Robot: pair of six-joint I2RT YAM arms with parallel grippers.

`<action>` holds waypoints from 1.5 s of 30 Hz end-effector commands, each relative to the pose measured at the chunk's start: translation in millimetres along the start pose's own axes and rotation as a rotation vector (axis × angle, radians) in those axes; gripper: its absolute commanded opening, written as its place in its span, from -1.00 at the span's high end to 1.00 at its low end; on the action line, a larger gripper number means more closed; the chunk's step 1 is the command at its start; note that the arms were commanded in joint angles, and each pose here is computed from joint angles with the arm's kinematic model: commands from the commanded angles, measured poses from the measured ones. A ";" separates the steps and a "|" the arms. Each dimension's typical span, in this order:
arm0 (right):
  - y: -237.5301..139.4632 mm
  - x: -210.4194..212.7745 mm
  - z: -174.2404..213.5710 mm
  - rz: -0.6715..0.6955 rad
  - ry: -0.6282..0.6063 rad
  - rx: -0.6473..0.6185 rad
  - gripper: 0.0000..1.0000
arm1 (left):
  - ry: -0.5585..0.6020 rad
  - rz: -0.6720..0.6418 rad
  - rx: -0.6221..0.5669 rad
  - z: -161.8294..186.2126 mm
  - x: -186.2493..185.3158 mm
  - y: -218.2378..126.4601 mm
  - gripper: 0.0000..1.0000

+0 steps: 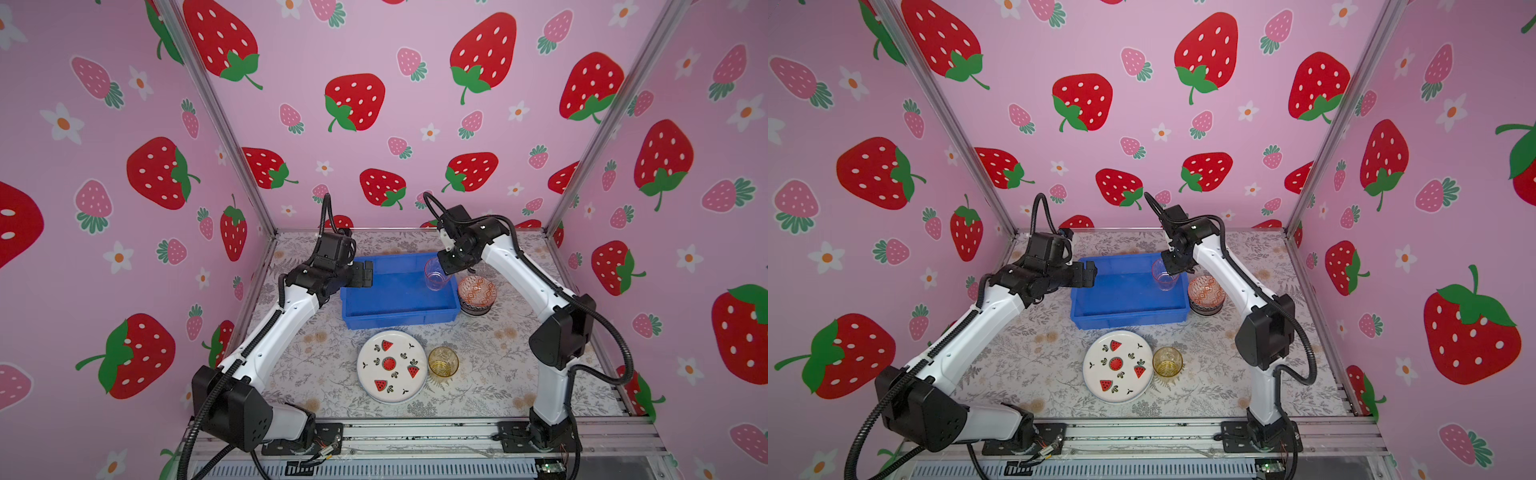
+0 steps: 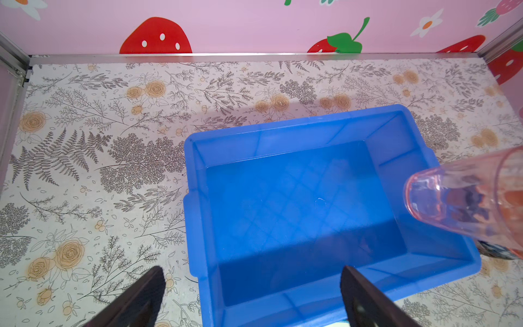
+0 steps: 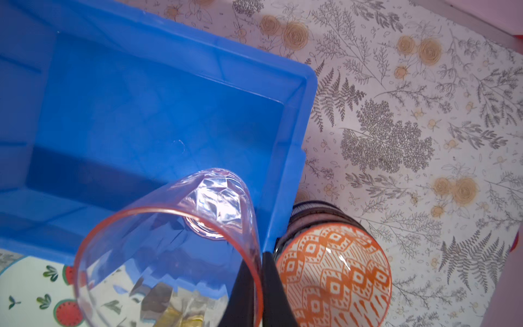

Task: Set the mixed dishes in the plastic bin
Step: 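Lift the clear cup with the right gripper and carry it over the bin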

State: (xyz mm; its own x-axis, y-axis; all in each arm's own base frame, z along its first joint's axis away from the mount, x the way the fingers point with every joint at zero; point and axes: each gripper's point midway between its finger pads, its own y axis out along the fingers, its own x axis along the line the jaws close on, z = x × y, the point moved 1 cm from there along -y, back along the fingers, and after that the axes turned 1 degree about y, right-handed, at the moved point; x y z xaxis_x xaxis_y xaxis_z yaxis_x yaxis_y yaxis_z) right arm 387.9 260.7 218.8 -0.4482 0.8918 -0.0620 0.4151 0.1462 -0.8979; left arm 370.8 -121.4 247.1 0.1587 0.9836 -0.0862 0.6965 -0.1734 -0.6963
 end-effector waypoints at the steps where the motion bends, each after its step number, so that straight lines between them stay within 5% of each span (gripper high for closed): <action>1: 6.2 -3.7 -16.0 0.003 0.013 -0.029 1.00 | 0.006 -0.017 -0.028 -9.6 3.0 -10.1 -0.98; 24: 87.7 -28.1 -37.2 -0.034 0.136 0.002 1.00 | 0.010 -0.024 0.021 -2.6 3.6 4.2 -0.98; 45: 116.0 -23.0 -38.6 -0.057 0.154 0.031 0.98 | 0.011 -0.022 0.033 -0.6 3.0 8.9 -0.98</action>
State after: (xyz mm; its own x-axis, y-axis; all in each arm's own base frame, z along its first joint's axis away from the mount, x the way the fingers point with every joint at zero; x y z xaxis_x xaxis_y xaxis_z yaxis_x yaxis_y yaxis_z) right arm 475.0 271.1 131.4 -0.3484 0.9365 0.0397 0.3704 0.1765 -0.9120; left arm 373.6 -120.8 229.4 0.1521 0.9859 -0.0698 0.6595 -0.1538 -0.7358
